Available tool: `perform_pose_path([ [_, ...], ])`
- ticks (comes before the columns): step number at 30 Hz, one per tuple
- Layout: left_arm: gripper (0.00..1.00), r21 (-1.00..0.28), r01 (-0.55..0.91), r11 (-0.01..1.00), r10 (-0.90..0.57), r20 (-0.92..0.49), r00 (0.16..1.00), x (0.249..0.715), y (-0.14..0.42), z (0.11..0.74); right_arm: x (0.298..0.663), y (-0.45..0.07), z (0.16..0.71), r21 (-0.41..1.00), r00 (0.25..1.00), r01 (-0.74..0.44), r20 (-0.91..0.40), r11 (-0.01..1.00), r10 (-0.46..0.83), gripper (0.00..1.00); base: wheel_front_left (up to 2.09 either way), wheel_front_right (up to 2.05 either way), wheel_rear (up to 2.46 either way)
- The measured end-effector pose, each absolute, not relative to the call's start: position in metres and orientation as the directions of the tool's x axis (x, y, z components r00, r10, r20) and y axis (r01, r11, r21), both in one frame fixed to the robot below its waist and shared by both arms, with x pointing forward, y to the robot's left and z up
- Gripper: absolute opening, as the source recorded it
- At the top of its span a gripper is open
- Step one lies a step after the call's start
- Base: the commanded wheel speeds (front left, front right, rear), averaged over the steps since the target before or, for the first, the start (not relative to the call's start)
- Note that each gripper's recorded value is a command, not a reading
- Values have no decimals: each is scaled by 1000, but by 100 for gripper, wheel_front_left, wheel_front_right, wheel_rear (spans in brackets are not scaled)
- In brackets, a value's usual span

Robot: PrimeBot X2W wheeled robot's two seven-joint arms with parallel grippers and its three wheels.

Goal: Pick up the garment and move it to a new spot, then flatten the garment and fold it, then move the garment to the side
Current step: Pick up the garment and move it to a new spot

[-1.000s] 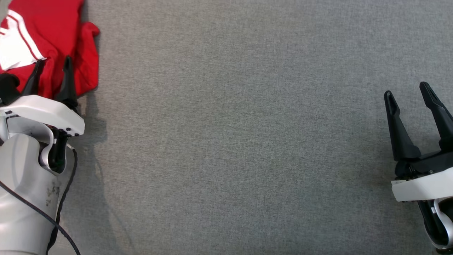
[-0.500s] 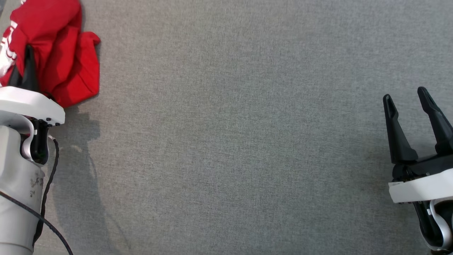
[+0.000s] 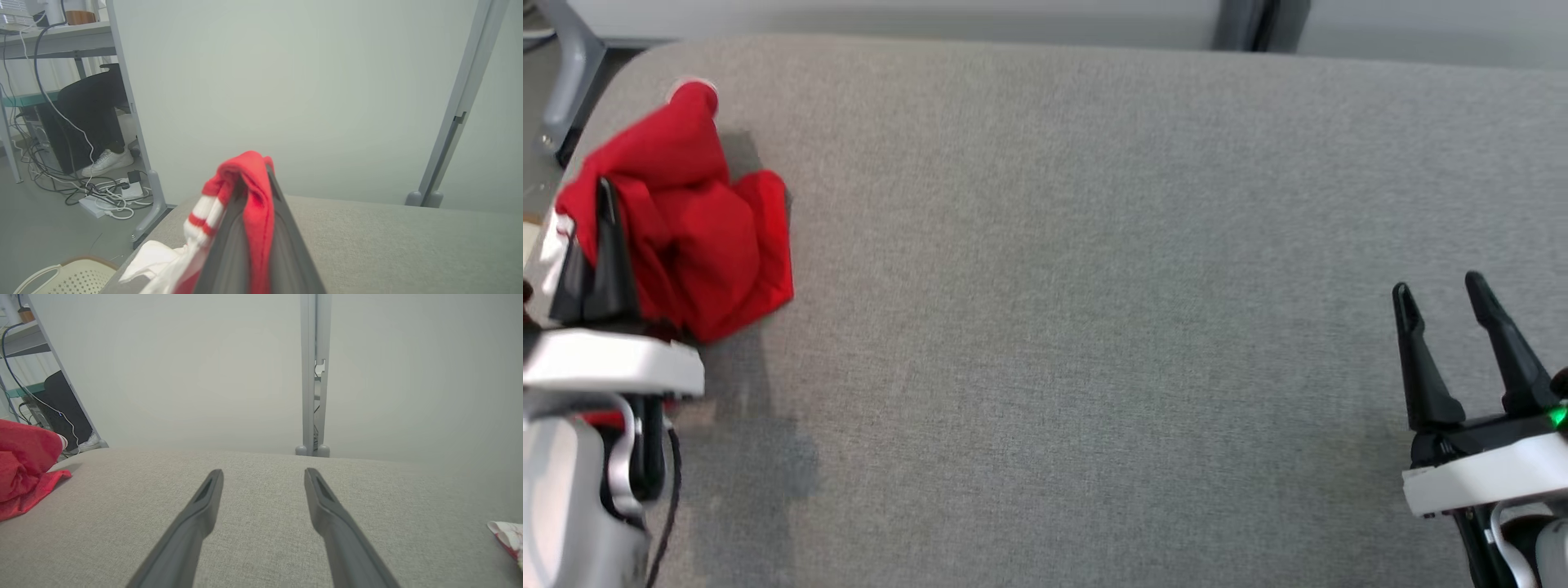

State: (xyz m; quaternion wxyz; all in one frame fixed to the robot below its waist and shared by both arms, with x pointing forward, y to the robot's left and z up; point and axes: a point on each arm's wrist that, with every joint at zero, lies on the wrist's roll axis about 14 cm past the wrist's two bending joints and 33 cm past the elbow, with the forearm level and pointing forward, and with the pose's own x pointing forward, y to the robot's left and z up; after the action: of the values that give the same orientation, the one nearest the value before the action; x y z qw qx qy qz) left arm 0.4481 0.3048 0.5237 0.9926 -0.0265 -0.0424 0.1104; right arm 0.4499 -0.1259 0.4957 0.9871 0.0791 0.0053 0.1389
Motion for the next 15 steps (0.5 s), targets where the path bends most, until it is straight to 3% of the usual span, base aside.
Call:
perform_pose_path([
  [8, 0, -98, -193, 976, 199, 53, 979, 398, 272, 532, 419, -146, 517, 145, 976, -219, 51, 965, 213, 100, 0, 0, 0],
  [15, 0, -143, -126, 982, 130, 17, 991, 383, 238, 531, 400, -168, 529, 128, 985, -165, 72, 978, 157, 100, 0, 0, 0],
])
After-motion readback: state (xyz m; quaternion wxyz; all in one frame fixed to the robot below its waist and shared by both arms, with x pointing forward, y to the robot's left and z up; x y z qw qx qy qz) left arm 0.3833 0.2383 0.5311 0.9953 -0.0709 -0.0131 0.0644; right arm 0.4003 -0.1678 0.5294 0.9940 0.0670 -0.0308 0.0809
